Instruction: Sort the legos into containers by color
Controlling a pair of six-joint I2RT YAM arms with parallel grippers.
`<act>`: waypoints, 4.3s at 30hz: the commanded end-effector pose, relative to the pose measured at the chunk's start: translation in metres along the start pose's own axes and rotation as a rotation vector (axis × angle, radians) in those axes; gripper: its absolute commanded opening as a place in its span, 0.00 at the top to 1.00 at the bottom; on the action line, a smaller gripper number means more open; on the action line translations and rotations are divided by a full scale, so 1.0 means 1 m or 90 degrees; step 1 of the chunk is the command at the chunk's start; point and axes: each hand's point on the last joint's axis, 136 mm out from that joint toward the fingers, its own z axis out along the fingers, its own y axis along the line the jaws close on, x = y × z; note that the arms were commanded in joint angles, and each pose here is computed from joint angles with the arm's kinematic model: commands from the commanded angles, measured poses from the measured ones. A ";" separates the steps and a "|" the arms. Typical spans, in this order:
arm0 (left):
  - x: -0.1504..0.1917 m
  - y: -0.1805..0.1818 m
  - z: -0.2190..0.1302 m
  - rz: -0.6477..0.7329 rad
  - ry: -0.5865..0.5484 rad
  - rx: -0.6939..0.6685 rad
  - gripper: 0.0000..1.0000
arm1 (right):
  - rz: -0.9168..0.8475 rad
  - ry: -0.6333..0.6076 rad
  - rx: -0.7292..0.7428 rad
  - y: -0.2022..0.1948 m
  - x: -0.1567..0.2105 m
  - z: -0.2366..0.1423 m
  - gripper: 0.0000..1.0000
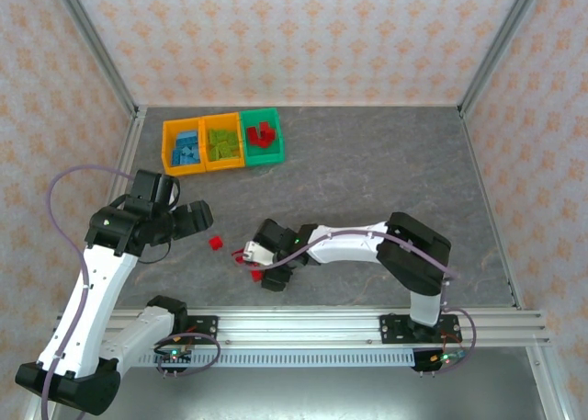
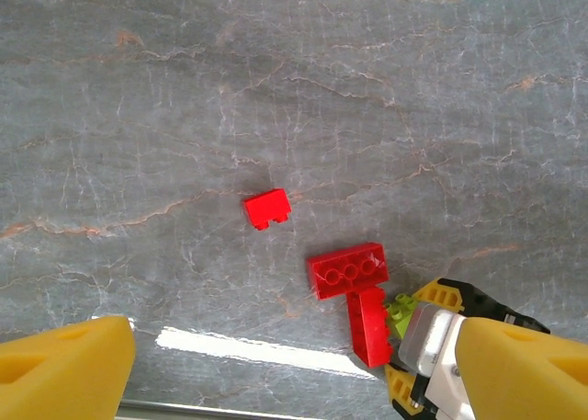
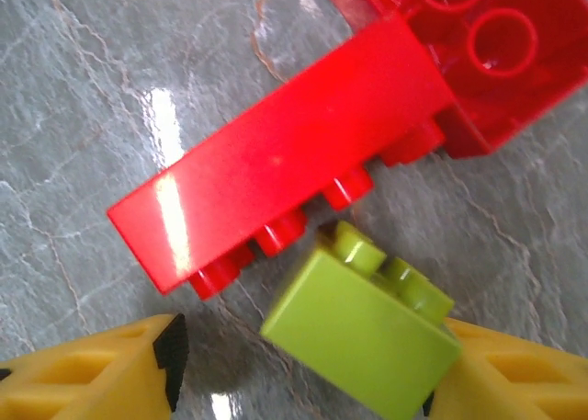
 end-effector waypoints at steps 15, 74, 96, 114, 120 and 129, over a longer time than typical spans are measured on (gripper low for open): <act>0.008 0.011 0.007 0.018 0.012 -0.031 0.09 | 0.043 -0.082 0.034 -0.011 -0.028 -0.008 0.58; 0.021 0.016 0.022 0.010 0.027 -0.029 0.09 | -0.216 -0.057 -0.094 -0.003 -0.001 -0.007 0.58; -0.016 0.007 -0.009 -0.104 -0.067 -0.019 0.09 | 0.513 -0.475 0.270 -0.236 -0.173 -0.139 0.85; 0.006 0.018 0.019 -0.109 -0.018 -0.047 0.09 | 0.501 -0.614 0.321 -0.353 -0.260 -0.094 0.56; 0.007 0.028 0.024 -0.122 -0.009 -0.089 0.09 | 0.489 -0.637 0.291 -0.339 -0.276 -0.140 0.26; 0.011 0.013 0.064 -0.186 0.049 -0.070 0.09 | 0.590 -0.465 0.190 -0.243 -0.197 -0.221 0.23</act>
